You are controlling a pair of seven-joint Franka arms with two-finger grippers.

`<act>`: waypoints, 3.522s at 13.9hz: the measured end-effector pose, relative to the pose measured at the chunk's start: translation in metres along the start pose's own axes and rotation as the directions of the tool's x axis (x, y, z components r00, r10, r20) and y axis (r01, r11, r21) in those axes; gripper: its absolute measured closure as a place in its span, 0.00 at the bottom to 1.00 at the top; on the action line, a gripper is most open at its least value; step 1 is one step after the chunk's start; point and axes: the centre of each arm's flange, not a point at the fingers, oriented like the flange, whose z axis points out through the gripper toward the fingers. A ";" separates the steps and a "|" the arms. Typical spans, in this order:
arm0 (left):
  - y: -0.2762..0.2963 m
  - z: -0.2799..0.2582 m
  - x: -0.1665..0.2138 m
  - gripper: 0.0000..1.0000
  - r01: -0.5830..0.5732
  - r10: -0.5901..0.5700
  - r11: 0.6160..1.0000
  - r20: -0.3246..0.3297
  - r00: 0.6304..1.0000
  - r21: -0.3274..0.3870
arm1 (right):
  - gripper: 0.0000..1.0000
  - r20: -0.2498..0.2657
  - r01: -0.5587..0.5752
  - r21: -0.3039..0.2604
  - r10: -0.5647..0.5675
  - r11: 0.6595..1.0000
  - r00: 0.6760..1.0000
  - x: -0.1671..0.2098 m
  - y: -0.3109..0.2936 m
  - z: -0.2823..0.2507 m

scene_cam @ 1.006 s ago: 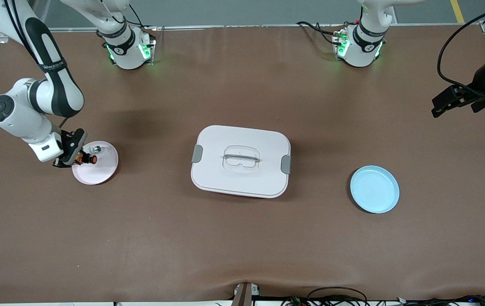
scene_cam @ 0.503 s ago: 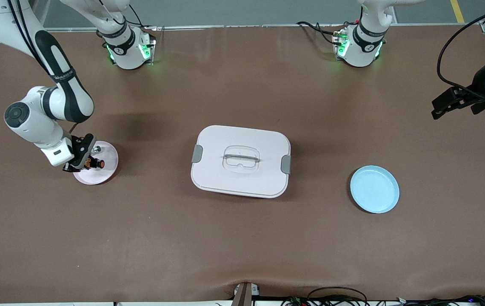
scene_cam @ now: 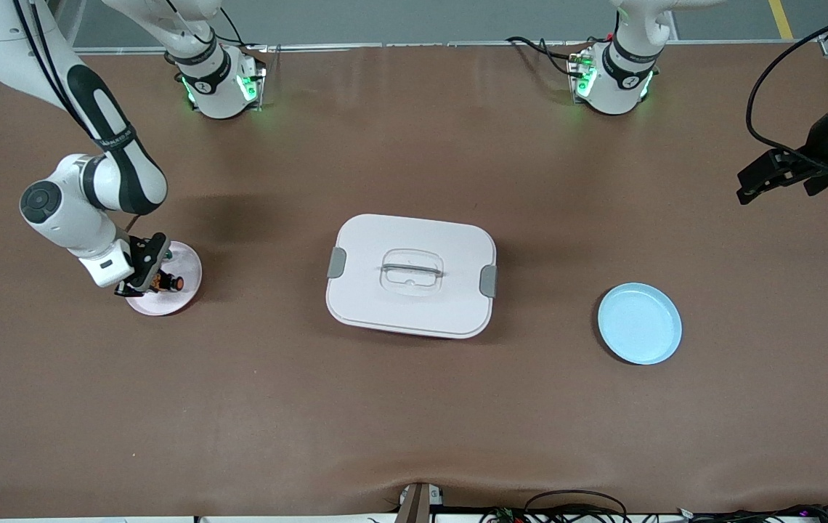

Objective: Transfer orange switch to right arm and place
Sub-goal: 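Lower the switch with the right gripper onto the pink plate, then open the right gripper and lift it away from the plate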

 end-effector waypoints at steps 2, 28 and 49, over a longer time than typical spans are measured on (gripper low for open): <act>0.000 0.000 0.000 0.00 0.000 0.000 1.000 0.001 1.000 0.000 | 0.59 0.000 0.001 0.001 -0.001 1.000 1.000 0.000 0.000 0.001; 0.000 0.001 0.000 0.00 0.001 -0.001 1.000 0.001 1.000 0.000 | 0.00 0.138 -0.523 0.176 0.505 0.834 0.852 0.003 0.021 -0.114; 0.000 0.000 0.002 0.00 0.000 0.000 1.000 -0.013 1.000 -0.002 | 0.00 0.310 -0.932 0.067 0.881 0.356 0.359 0.028 0.017 -0.295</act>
